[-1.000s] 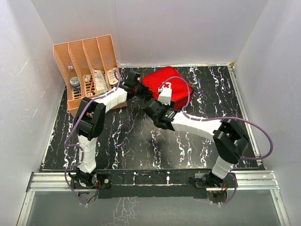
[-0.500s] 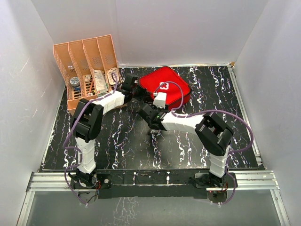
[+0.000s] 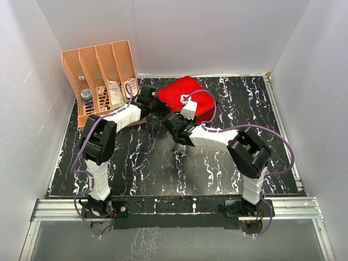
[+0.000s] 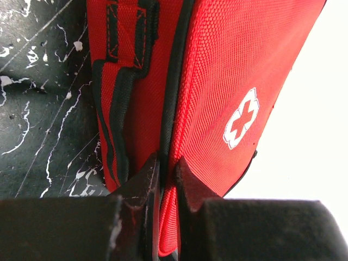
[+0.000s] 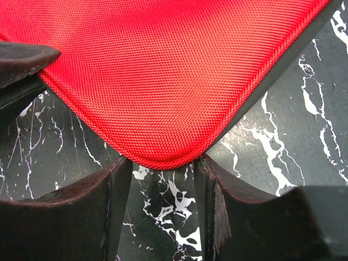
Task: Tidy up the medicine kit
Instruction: Zip the medicine box at the center of the board.
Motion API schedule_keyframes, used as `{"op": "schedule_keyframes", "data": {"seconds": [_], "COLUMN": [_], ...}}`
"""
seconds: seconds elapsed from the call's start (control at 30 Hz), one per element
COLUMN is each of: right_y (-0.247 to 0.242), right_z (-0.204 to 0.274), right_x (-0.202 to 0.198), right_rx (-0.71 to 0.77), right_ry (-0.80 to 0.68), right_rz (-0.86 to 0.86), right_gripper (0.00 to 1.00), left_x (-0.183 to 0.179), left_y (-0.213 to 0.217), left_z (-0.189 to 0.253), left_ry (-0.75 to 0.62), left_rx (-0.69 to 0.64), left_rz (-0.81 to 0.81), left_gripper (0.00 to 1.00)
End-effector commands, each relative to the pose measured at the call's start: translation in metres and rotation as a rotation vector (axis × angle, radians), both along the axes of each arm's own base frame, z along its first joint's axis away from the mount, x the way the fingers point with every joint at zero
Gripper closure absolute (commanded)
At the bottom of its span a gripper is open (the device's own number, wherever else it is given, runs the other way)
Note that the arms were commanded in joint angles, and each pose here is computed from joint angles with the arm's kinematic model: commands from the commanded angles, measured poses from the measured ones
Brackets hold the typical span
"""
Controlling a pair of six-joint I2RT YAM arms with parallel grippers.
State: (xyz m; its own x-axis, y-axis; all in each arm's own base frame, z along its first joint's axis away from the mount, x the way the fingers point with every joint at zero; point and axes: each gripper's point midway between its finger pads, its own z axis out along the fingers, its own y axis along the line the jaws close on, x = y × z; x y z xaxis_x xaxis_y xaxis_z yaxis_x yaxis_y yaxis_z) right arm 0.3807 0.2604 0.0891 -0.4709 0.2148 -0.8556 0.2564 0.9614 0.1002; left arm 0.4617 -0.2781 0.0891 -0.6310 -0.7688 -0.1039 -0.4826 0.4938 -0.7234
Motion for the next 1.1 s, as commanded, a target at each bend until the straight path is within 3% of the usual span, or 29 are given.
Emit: {"op": "schedule_keyframes", "data": {"seconds": [0.0,0.47,0.9,0.97,1.07], "right_y": [-0.007,0.001,-0.003,-0.004,-0.002], "right_z": [0.031,0.026,0.024,0.024,0.026], "right_x": [0.035,0.051,0.05,0.049,0.051], "right_rx": [0.055,0.081,0.111,0.121,0.139], "right_ry": [-0.119,-0.113,-0.099,-0.103,-0.12], "right_rz": [-0.078,-0.057,-0.048,-0.047,-0.036], "right_gripper": [0.54,0.62,1.0,0.97,0.8], "left_x": [-0.033,-0.025,-0.024,-0.024,-0.023], "left_y": [0.056,0.064,0.06,0.058,0.057], "left_z": [-0.053,-0.056,-0.055,-0.053,-0.051], "left_ry": [0.192,0.202,0.181,0.176,0.169], "left_rx": [0.189,0.166,0.15,0.147,0.145], "left_rz": [0.089,0.105,0.087,0.083,0.079], "left_gripper": [1.0,1.0,1.0,1.0,1.0]}}
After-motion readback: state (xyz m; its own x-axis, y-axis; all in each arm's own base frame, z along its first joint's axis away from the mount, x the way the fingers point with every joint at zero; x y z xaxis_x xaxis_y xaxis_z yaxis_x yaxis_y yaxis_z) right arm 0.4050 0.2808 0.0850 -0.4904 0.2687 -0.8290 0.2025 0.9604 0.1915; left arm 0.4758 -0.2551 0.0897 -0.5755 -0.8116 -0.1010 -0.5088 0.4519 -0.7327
